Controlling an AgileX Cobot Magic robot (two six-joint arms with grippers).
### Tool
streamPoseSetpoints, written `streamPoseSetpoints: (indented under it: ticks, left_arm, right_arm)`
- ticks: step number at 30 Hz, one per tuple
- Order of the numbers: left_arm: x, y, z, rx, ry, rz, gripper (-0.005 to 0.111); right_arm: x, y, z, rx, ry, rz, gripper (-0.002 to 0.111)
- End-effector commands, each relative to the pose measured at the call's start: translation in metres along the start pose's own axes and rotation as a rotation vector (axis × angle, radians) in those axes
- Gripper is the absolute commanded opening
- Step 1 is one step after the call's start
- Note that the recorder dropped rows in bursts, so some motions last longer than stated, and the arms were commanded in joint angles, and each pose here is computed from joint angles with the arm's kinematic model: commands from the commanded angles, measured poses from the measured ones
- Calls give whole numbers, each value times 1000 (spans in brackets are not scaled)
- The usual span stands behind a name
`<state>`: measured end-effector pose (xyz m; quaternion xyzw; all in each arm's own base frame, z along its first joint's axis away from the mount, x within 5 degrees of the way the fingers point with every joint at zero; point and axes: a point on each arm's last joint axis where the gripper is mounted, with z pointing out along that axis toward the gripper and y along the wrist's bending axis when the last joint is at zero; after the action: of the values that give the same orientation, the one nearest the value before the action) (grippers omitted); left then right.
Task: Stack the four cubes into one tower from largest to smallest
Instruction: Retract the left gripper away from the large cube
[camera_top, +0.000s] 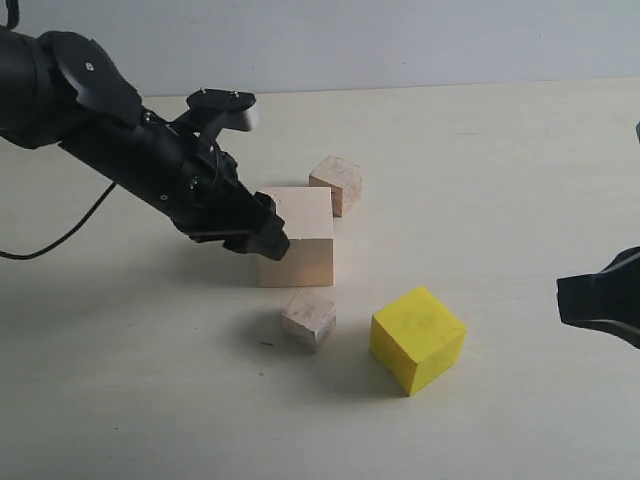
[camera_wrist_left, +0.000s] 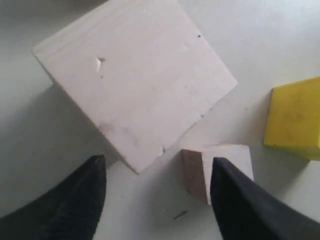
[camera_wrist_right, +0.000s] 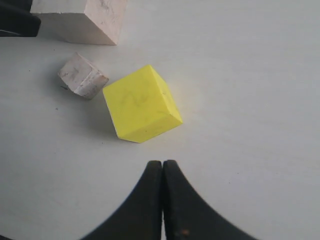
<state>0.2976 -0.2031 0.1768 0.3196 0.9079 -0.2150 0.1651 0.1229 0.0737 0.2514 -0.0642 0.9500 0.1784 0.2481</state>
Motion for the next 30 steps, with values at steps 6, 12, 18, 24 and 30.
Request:
streamPoseSetpoints:
  ticks: [6, 12, 18, 24, 30]
  left_arm:
    - [7, -1, -37, -133, 91, -22, 60]
    - [7, -14, -72, -138, 45, -126, 59]
    - [13, -29, -113, -152, 7, -120, 36]
    - [24, -46, -152, -143, -37, -89, 0]
    - [40, -64, -193, -144, -111, -49, 0]
  right_arm:
    - [-1, 1, -1, -4, -3, -1, 0]
    - [-6, 1, 0, -5, -47, -99, 0]
    - [-12, 3, 9, -9, -58, -223, 6]
    - [-23, 8, 19, -31, -29, -285, 31]
    - [-49, 17, 27, -29, -23, -383, 60]
